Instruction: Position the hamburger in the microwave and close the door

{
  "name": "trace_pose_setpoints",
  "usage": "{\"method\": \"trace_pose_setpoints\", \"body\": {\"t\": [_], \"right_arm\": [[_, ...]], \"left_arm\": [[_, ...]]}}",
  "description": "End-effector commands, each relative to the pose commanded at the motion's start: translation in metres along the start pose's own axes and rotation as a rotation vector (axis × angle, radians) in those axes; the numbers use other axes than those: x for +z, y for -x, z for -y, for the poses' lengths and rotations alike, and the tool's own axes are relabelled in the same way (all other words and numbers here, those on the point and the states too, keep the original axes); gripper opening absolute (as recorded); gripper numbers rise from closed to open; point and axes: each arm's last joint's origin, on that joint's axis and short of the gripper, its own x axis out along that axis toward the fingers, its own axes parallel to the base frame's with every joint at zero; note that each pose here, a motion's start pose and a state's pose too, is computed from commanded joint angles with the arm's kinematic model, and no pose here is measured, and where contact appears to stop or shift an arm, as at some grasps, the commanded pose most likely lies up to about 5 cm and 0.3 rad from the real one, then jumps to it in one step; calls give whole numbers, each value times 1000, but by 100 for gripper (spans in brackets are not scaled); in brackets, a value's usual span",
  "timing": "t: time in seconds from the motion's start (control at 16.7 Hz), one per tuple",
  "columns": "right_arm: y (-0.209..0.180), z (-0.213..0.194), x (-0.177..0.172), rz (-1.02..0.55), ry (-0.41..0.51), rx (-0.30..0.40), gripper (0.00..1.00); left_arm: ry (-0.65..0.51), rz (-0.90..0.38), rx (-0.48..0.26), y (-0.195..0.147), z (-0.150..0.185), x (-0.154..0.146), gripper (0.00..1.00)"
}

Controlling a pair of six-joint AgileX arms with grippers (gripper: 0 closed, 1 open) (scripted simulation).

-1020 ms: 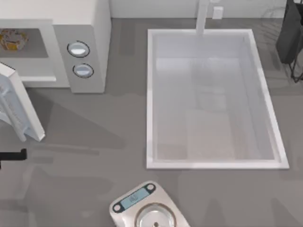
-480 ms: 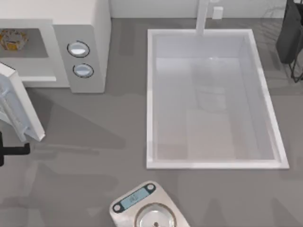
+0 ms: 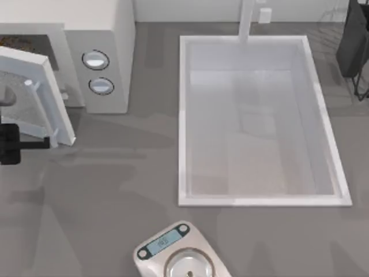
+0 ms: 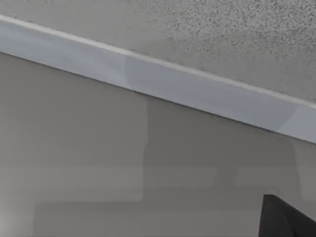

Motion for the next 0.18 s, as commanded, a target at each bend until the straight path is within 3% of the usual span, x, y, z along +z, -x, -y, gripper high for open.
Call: {"method": "trace_pose_setpoints", "body": {"t": [0.18], "right_arm": [[0,0,0,0,0,0,100]], "left_arm": [[-1,25,2,-10,0,11,0]]}}
